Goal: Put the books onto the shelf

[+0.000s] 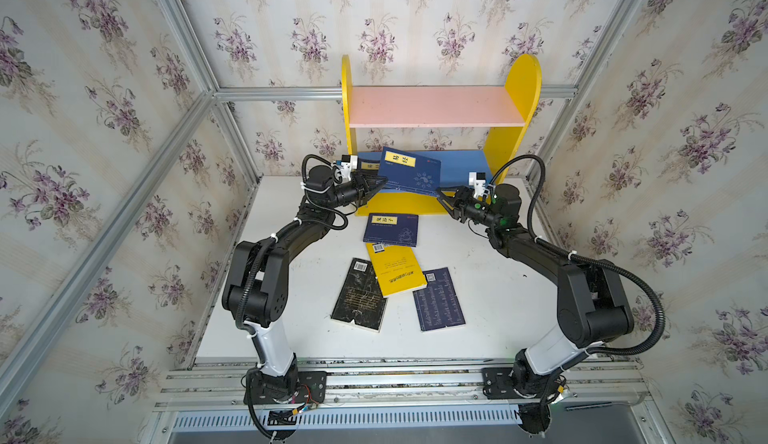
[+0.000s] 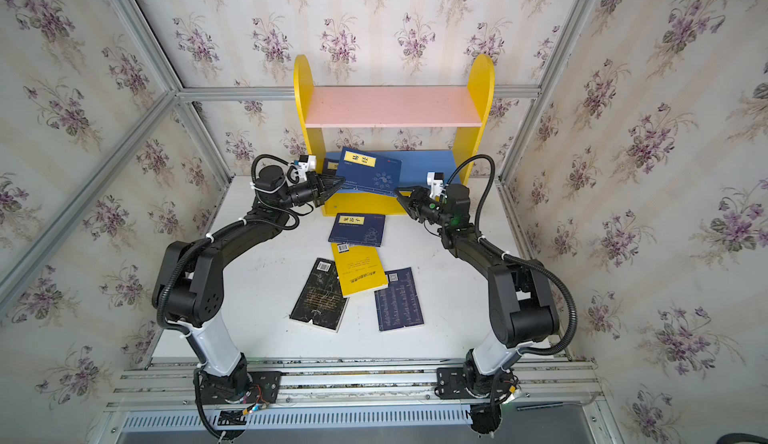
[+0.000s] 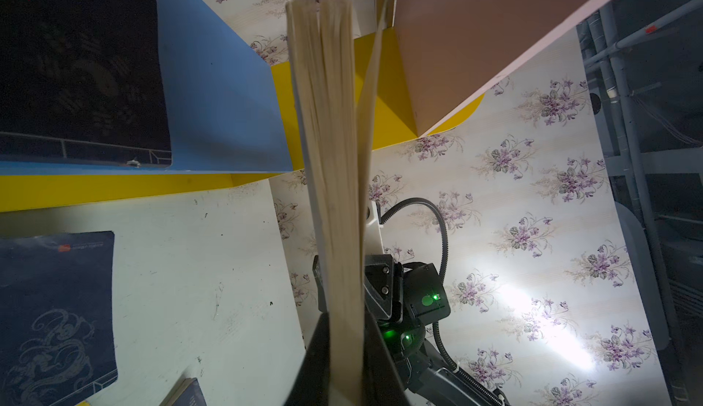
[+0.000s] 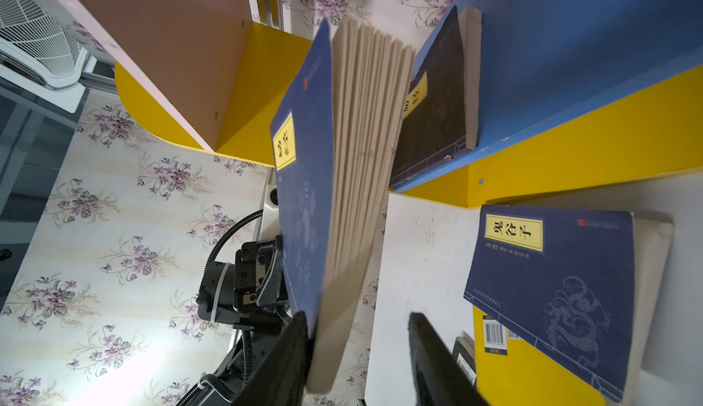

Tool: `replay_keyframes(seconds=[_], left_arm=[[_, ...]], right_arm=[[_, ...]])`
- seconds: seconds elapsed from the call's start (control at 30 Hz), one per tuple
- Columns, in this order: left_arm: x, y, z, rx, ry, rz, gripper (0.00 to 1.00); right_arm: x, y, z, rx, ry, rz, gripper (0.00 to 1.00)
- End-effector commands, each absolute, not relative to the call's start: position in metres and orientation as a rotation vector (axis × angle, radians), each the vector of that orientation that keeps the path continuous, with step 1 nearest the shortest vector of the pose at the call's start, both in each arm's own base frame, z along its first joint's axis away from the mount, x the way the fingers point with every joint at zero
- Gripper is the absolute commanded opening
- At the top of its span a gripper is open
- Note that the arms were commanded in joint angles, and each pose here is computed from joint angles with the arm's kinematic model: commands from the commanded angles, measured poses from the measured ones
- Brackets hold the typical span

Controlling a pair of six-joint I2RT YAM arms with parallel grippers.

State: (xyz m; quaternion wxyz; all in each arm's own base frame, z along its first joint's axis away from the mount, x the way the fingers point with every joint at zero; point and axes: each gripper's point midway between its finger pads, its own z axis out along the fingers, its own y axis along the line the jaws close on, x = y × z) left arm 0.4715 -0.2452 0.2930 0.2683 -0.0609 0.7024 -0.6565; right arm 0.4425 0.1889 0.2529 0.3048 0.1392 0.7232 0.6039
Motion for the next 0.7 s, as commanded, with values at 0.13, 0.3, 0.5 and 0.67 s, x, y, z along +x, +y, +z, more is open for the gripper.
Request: replay_keyframes(seconds=[0.13,0.3,0.5,0.67], left_arm=[[0.469,-0.245,0.314,-0.09,1.807,-1.768,0.04],[0.467,-0.246,0.312,-0.079,1.809,-1.754,0.04],[0.469,-0.246,0.308,-0.085,1.811,-1.739,0.04],[0.472,-0.25,0.311,-0.065,1.815,-1.729,0.05]], right_arm=[[0.448,0.193,0.27,0.317,1.841,1.673,0.43],[0.455,0.198,0.276,0.304,1.816,1.724,0.37],[0.458,0.201,0.281,0.288,1.798,1.77,0.33],[0.46,0.203,0.281,0.274,1.803,1.781,0.24]])
